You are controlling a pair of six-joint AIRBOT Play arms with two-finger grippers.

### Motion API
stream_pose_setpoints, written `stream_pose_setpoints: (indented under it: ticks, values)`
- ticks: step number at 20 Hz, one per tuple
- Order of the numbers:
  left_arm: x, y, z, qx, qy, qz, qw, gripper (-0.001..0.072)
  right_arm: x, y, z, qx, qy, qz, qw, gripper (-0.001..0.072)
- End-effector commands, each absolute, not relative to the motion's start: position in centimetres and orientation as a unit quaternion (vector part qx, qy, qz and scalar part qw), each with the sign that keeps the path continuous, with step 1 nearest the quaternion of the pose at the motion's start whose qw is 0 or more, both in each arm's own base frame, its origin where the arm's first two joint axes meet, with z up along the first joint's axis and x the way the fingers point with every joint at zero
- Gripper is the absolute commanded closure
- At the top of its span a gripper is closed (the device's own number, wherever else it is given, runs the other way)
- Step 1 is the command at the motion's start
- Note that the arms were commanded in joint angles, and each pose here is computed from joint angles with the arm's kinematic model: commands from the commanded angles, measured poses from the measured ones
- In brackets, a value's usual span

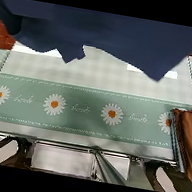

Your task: Fold the shirts.

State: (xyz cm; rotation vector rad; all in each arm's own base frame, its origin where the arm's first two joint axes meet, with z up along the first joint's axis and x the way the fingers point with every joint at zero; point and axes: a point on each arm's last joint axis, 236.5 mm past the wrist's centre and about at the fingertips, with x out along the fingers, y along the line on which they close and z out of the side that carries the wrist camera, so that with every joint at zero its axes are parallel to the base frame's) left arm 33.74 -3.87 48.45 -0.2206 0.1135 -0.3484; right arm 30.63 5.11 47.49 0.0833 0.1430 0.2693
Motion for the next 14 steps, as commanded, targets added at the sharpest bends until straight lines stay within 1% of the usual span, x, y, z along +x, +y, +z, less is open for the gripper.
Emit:
stream_pose_setpoints:
  ticks: [1, 3, 6, 8, 9, 11, 14]
  values:
    - [26.2, -3.0, 51.4, -0.014, 0.014, -0.088, 0.996, 0.0688, 23.6, 4.5, 50.0, 0.000, 0.035, 0.097, 0.995, 0.0685]
    - [22.4, -3.4, 52.3, 0.018, -0.007, -0.064, 0.998, 0.0689, 21.2, 3.7, 48.6, -0.008, 0.063, 0.073, 0.995, 0.0684]
    - [17.6, -4.4, 53.4, 0.053, -0.041, -0.072, 0.995, 0.0689, 19.3, 2.7, 46.3, -0.009, 0.110, 0.047, 0.993, 0.0685]
    - [15.9, -4.3, 53.2, 0.041, -0.041, -0.080, 0.995, 0.0689, 18.9, 3.3, 45.2, 0.004, 0.133, 0.057, 0.989, 0.0685]
    - [16.0, -4.0, 52.2, 0.042, -0.019, -0.079, 0.996, 0.0689, 19.0, 3.9, 44.9, 0.008, 0.141, 0.071, 0.987, 0.0684]
    - [18.0, -2.8, 48.6, 0.028, 0.053, -0.060, 0.996, 0.0688, 20.0, 4.7, 43.2, 0.020, 0.166, 0.091, 0.982, 0.0685]
    - [23.7, -2.6, 40.3, 0.007, 0.176, -0.058, 0.983, 0.0689, 23.1, 5.3, 36.9, 0.052, 0.256, 0.115, 0.958, 0.0685]
